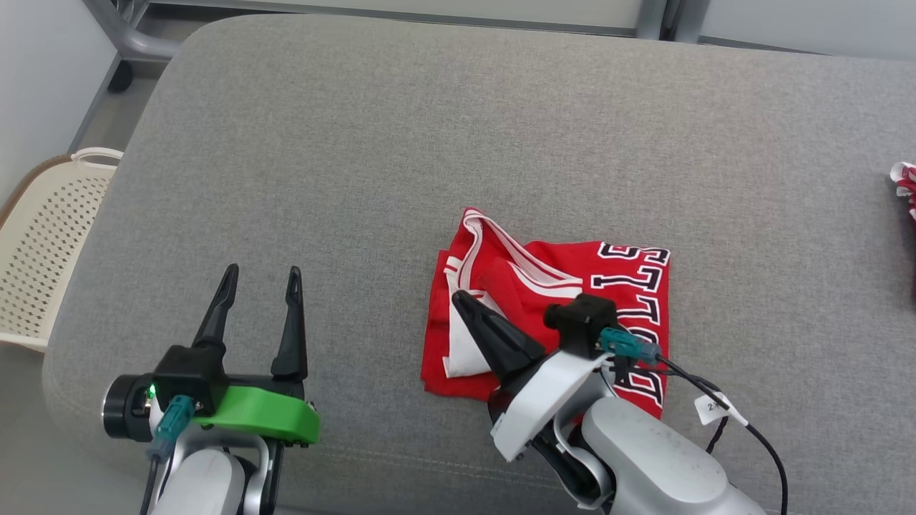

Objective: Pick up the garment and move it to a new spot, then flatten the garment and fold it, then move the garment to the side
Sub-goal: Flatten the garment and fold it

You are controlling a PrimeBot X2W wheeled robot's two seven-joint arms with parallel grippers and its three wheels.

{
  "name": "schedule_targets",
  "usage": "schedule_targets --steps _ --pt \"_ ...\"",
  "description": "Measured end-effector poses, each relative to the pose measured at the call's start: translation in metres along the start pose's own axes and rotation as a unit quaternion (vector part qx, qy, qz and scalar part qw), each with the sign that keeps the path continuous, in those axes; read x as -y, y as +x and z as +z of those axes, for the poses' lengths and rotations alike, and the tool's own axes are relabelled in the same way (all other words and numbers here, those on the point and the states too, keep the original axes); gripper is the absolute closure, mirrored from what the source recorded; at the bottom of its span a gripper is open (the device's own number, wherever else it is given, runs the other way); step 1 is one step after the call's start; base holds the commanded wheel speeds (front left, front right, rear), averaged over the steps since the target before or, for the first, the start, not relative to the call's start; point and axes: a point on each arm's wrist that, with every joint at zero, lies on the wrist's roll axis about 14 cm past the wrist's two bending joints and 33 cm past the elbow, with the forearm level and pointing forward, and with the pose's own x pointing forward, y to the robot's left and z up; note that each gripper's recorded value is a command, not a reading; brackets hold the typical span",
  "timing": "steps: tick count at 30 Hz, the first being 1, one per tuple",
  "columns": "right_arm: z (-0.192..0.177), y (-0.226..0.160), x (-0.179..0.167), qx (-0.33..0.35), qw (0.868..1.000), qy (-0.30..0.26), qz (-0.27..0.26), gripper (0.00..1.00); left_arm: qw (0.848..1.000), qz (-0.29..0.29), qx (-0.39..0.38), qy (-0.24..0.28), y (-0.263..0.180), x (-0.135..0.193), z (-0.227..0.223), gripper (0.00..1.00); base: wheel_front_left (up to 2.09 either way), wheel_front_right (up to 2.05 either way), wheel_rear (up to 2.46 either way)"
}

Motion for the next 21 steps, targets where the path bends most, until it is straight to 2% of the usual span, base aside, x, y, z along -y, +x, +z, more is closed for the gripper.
schedule_targets --steps 9,16,21 --pt "0.062 -0.017 0.020 0.102 0.993 -0.030 -0.044 1.00 1.000 -0.013 0.018 0.003 0.007 0.008 0.010 0.00 0.00 0.00 0.00" --pt "0.093 -0.060 0.063 0.151 0.977 -0.075 -0.132 1.00 0.999 -0.034 0.022 0.005 0.012 0.022 0.011 0.00 0.00 0.00 0.00" --pt "0.100 -0.094 0.088 0.158 0.963 -0.104 -0.191 1.00 0.998 -0.051 0.025 0.007 0.013 0.031 0.012 0.00 0.00 0.00 0.00"
